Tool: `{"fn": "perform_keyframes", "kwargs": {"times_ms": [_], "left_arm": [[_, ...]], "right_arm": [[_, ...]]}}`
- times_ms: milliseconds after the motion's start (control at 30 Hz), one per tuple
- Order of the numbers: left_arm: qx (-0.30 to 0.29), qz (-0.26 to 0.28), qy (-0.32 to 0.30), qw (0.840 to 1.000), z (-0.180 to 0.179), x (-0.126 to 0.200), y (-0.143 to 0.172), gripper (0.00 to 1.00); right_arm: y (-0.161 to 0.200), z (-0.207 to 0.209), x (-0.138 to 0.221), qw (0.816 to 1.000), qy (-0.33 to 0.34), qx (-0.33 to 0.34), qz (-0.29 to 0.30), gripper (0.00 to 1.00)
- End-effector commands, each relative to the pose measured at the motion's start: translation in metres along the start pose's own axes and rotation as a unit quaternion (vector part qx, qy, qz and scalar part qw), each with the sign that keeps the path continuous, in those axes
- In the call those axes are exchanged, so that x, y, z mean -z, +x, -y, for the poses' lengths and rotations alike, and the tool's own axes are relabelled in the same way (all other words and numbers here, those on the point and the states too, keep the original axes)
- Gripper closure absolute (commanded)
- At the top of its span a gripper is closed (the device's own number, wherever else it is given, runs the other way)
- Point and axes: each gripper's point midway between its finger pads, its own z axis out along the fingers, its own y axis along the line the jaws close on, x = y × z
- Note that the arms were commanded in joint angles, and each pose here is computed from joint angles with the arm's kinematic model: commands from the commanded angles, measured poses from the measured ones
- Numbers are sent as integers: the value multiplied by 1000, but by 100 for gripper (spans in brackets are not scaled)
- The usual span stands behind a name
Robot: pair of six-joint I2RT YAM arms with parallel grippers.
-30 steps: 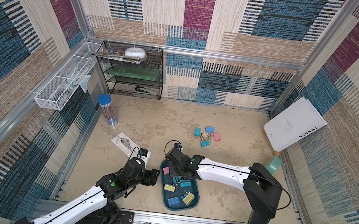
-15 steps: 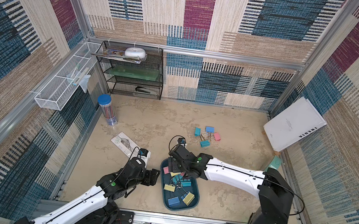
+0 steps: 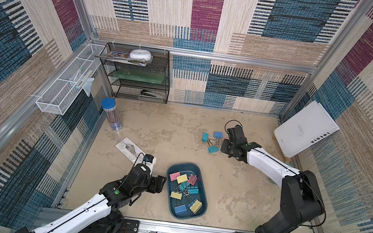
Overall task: Put the binder clips in the storage box
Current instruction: Adjust the binder clip at the center of the board.
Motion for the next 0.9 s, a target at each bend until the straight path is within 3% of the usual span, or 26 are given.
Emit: {"fn": "perform_keyframes", "kwargs": {"times_ms": [0, 300, 633, 867], "left_arm": [[-6, 2, 10, 1000, 4, 0, -2, 18], [-5, 3, 10, 1000, 4, 0, -2, 18], [-6, 4, 9, 1000, 3, 0, -2, 18], [-6, 5, 8, 1000, 3, 0, -2, 18]], "right_arm": [[-27, -23, -13, 998, -49, 28, 21, 100], [-35, -32, -82, 997, -43, 54, -39, 100], [-27, -32, -108, 996, -41, 60, -58, 100], [-4, -22, -103, 995, -38, 52, -80, 100]]}}
